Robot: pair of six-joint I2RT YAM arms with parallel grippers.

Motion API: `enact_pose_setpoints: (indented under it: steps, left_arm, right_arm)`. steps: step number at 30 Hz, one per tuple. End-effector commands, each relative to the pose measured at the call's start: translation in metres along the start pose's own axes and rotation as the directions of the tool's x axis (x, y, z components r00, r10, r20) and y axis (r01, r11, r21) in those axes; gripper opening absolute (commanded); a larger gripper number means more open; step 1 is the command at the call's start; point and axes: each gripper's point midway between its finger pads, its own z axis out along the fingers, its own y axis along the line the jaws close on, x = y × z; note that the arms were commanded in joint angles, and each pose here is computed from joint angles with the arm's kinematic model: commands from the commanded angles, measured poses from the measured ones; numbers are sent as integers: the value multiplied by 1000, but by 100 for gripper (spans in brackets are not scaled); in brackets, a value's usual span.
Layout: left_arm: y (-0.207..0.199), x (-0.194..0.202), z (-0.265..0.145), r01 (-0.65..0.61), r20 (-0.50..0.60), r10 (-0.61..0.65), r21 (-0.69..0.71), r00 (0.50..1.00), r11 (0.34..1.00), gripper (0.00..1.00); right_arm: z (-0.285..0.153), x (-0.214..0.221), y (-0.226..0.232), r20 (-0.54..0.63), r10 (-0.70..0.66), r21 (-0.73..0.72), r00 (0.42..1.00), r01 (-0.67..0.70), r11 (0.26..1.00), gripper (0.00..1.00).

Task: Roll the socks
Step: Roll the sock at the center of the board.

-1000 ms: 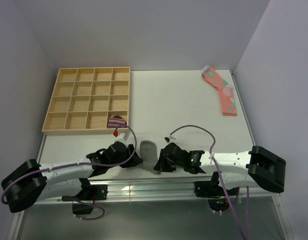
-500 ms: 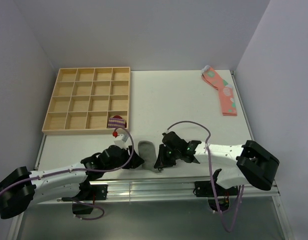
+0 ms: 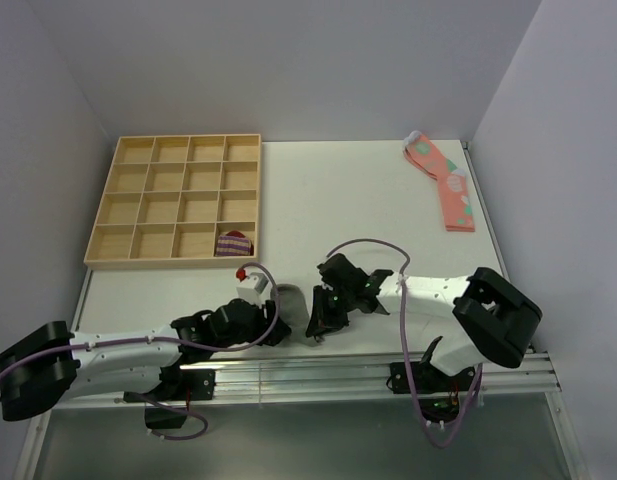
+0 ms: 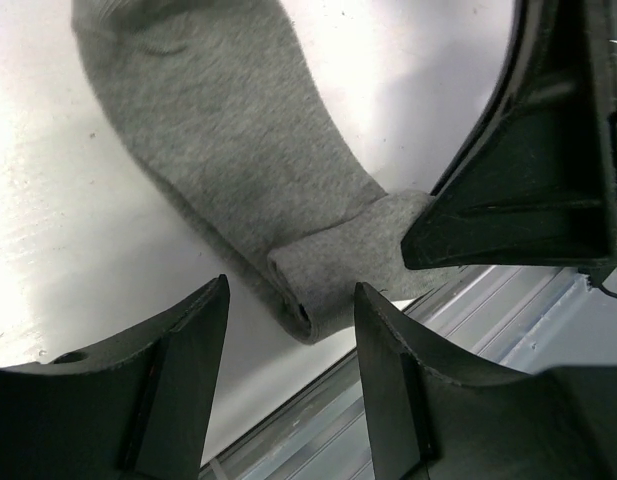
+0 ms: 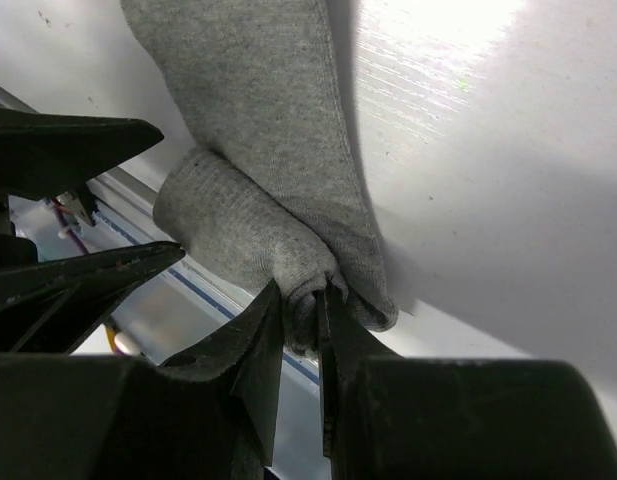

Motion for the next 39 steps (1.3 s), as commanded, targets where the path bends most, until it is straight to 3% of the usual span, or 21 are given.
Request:
enact_pose_setpoints:
  steps: [1,7,27,39]
  left_arm:
    - [-21,-24,0,-51,80,48,43,996,998,58]
    - [-31,-20,4,-92,66,87,86,994,992,59]
    - [-28,3,12,-59,26,56,127,998,990,58]
    - [-31,16,12,-65,-23,69,149,997,987,49]
  right_arm:
    - [2,2,-3,-45,-14,10,999,14,1000,14]
    - [4,2,-6,-65,-12,18,998,13,1000,13]
    - [-4,-7,-3,-71,-87,74,994,92,993,13]
    - [5,-6,1,-89,-93,88,992,101,991,13]
